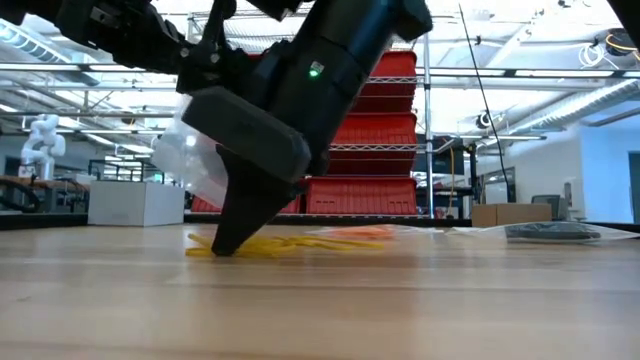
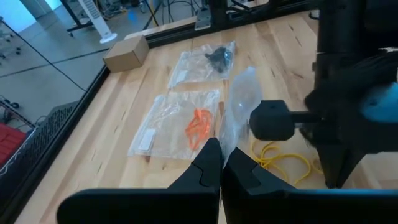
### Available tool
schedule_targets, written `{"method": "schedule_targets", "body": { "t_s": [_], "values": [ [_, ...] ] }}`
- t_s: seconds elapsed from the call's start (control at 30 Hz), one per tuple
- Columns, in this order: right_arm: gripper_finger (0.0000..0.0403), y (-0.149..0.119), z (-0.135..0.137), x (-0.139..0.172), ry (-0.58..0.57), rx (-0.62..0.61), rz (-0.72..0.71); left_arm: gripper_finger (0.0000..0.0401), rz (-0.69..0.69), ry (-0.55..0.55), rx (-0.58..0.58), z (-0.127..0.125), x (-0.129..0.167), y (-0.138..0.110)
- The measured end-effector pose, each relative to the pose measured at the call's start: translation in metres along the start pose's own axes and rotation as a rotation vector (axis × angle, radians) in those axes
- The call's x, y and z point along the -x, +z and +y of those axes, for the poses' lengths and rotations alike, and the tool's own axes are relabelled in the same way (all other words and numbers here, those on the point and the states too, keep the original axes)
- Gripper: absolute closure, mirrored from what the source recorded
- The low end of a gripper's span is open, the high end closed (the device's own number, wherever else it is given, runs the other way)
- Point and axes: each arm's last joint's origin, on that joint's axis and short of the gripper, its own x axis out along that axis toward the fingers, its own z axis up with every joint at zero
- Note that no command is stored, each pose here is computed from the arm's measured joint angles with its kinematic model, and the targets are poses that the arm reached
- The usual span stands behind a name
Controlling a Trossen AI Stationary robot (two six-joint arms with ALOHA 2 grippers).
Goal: Sort rubber bands
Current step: Put the yellow rubber band into the transparent zip bag
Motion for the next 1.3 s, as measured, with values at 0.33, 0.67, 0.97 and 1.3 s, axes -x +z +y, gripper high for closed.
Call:
{"method": "schedule_targets", "body": {
  "t_s": [0.33,0.67,0.97,1.3],
  "values": [
    [0.0402,0.016,0.021,0.076,-0.149,0.165,-0.201,0.0401,0.002,0.000,0.007,0.000,0.000,0.000],
    [0.0403,0.038,0.002,0.154,-0.424,0.147,-0.411,0.0401,0.000,-0.042,0.024,-0.001,0.000,0.000],
    [0.0403,0.043,-0.022,0.125,-0.470,0.129,-0.349,0.0401,-0.002,-0.046,0.025,-0.001,0.000,0.000],
    [0.0403,0.044,-0.001,0.138,-0.509,0.197,-0.433,0.0401,0.007,-0.047,0.023,-0.001,0.000,-0.001]
  ]
}}
